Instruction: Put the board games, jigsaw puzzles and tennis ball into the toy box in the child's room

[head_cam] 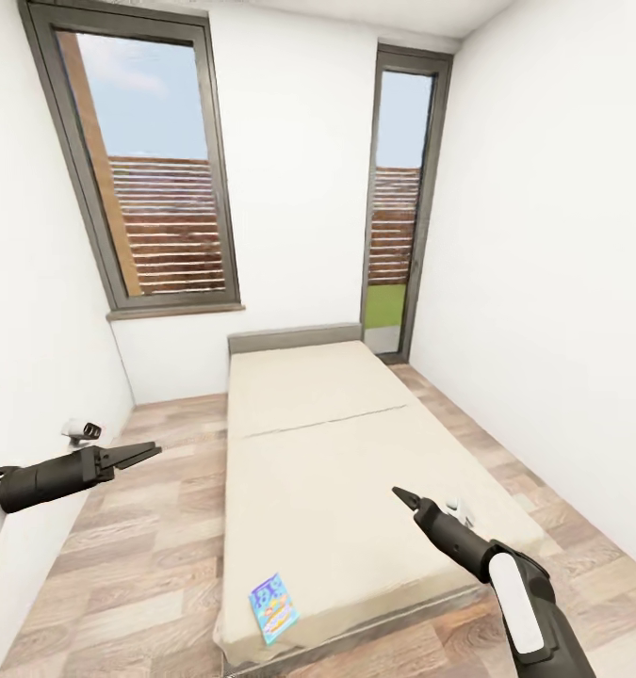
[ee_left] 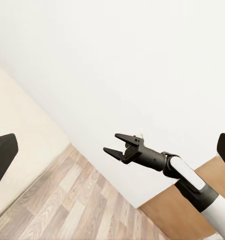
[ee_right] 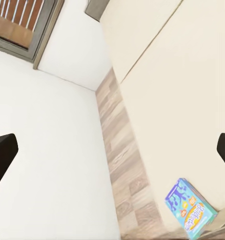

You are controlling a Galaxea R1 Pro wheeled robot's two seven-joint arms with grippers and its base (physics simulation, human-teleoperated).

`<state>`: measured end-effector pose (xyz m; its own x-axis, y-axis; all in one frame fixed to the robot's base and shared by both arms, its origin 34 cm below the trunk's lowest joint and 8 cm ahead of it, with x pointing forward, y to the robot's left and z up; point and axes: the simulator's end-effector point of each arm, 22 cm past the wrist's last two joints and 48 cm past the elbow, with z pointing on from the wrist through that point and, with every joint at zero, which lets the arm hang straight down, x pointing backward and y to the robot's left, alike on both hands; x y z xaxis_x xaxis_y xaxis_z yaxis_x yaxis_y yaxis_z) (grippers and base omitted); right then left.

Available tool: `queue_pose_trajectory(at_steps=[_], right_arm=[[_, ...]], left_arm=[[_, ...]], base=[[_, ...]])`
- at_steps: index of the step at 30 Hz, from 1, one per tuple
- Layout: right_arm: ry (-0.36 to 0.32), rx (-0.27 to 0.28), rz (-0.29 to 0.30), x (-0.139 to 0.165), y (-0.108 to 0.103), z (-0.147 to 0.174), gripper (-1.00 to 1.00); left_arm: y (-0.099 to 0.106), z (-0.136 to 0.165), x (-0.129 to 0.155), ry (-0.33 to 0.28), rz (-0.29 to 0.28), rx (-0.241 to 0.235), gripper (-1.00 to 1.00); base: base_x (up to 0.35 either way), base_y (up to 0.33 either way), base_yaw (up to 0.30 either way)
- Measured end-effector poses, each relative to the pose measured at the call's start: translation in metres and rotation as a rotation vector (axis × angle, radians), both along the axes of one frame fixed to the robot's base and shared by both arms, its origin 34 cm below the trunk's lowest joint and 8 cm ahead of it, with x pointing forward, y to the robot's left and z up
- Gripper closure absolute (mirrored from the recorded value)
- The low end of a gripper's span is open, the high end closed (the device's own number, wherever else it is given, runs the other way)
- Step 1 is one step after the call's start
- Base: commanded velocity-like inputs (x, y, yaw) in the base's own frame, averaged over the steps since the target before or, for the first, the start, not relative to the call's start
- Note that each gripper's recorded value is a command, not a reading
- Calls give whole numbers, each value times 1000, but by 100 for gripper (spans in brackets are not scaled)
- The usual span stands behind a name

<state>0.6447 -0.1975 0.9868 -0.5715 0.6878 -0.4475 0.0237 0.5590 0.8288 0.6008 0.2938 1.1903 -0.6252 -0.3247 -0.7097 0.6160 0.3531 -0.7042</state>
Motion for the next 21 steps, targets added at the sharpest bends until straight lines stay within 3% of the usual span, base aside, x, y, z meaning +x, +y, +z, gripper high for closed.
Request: queue_pose_trajectory(at_steps=[21], right_arm=[[-1, 2, -2, 0, -1, 0, -100]], left_arm=[[-4, 0, 0, 1, -4, -8, -100]], base=[[0, 24, 281]])
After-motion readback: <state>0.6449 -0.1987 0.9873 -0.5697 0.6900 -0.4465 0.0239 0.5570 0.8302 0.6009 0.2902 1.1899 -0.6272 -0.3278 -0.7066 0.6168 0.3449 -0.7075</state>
